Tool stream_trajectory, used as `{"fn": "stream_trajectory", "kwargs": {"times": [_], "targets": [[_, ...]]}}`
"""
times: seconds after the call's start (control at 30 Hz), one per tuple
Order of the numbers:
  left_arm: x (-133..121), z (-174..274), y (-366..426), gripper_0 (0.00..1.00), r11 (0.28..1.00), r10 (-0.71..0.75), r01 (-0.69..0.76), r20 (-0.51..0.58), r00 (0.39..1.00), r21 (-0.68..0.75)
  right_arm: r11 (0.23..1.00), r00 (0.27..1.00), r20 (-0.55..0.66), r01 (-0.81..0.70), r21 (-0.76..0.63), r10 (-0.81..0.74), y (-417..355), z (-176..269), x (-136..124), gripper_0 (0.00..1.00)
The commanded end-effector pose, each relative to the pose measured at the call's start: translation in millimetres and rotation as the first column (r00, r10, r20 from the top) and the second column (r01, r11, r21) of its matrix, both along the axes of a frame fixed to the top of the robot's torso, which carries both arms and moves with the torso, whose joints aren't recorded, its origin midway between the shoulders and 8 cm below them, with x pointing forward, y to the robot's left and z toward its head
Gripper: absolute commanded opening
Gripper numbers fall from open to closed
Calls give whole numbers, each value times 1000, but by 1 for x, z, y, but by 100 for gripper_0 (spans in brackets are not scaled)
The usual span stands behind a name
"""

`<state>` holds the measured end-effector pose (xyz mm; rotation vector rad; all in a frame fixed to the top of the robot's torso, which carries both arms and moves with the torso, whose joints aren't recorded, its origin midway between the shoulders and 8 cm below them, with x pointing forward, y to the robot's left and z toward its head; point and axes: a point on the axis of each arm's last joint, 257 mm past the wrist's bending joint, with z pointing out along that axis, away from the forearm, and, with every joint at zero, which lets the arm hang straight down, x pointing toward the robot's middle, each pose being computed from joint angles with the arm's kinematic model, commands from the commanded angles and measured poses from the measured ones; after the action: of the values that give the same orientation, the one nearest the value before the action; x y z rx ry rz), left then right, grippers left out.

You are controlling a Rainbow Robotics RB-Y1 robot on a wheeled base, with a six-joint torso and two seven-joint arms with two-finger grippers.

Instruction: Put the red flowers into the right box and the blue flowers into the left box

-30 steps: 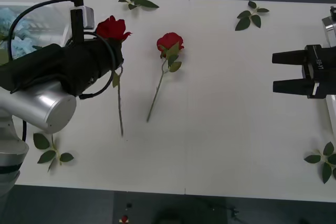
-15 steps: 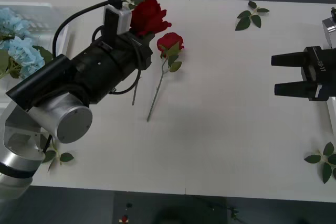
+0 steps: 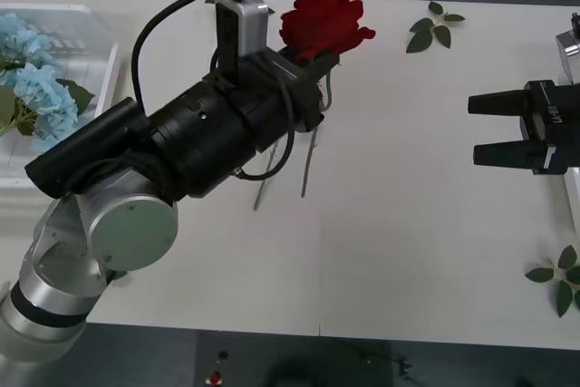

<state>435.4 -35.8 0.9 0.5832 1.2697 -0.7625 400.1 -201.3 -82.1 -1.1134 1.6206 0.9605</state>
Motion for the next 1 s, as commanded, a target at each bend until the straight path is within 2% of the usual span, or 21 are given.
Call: {"fn": "stream_trajectory", "kwargs": {"times": [0.03, 0.2, 0.37, 0.8, 1.0], "targets": [[-25, 45, -17, 0, 989, -113, 115, 22, 993, -88, 999, 1000, 1, -16, 33, 16, 11, 8, -1, 100], [-34, 84, -23, 0, 961, -183, 190, 52, 982, -201, 999, 1000, -8, -16, 50, 17, 19, 2, 0, 100], [-30, 99, -33, 0, 946, -199, 213, 83, 977, -244, 998, 999, -29, -20, 60, 21, 26, -6, -2, 100], [-6, 76, -74, 0, 964, -184, 202, 117, 976, -173, 991, 998, -54, -29, 129, 36, 50, -14, -4, 100], [-5, 68, -89, 0, 958, -221, 236, 106, 970, -165, 987, 997, -71, -12, 160, 24, 63, -20, 0, 100]]}}
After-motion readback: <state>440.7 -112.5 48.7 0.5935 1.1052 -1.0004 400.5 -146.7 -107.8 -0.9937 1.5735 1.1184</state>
